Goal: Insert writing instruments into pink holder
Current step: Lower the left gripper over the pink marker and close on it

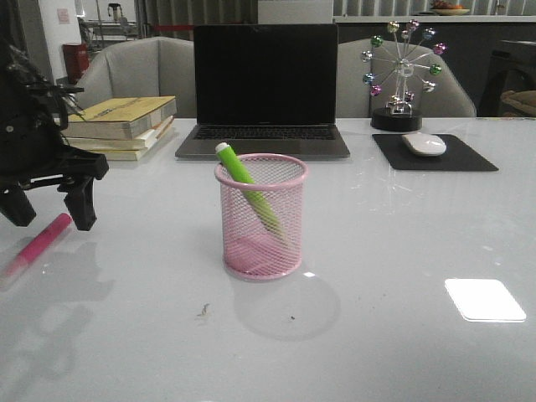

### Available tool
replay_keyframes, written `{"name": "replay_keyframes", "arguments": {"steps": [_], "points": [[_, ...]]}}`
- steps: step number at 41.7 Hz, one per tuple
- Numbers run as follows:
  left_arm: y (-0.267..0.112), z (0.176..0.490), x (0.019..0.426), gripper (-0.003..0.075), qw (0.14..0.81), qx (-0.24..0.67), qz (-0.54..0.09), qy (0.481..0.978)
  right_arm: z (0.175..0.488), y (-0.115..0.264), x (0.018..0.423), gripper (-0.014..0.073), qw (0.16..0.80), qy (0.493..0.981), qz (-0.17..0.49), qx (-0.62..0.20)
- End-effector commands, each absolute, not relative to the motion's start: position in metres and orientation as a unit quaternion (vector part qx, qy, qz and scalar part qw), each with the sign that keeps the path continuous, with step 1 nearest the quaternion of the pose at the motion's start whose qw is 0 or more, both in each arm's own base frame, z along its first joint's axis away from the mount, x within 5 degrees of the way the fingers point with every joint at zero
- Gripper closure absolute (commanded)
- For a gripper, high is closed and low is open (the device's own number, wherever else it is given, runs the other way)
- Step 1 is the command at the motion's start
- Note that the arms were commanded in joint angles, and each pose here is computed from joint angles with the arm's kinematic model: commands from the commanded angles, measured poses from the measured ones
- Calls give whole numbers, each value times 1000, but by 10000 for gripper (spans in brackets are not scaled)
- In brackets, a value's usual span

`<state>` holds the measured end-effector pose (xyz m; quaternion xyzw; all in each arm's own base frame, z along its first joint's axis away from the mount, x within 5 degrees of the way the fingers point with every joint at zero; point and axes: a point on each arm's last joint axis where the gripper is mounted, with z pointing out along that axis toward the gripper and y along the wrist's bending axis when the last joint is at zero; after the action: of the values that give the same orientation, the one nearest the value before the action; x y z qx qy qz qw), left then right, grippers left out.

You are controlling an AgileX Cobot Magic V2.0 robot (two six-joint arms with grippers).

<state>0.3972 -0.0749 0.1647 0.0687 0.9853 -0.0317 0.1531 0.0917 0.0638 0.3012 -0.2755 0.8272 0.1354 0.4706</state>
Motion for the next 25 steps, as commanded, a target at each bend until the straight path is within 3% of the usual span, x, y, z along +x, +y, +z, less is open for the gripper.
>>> {"name": "replay_keyframes", "arguments": {"steps": [1,13,25], "points": [[-76,191,405,169,203,61,-41,976,316,65,94,152,514,801,145,-269],[-76,186,406,199,196,61,-40,978,316,65,94,152,514,801,145,-269],[-76,185,405,440,193,62,-40,979,316,65,94,152,514,801,145,-269]]}}
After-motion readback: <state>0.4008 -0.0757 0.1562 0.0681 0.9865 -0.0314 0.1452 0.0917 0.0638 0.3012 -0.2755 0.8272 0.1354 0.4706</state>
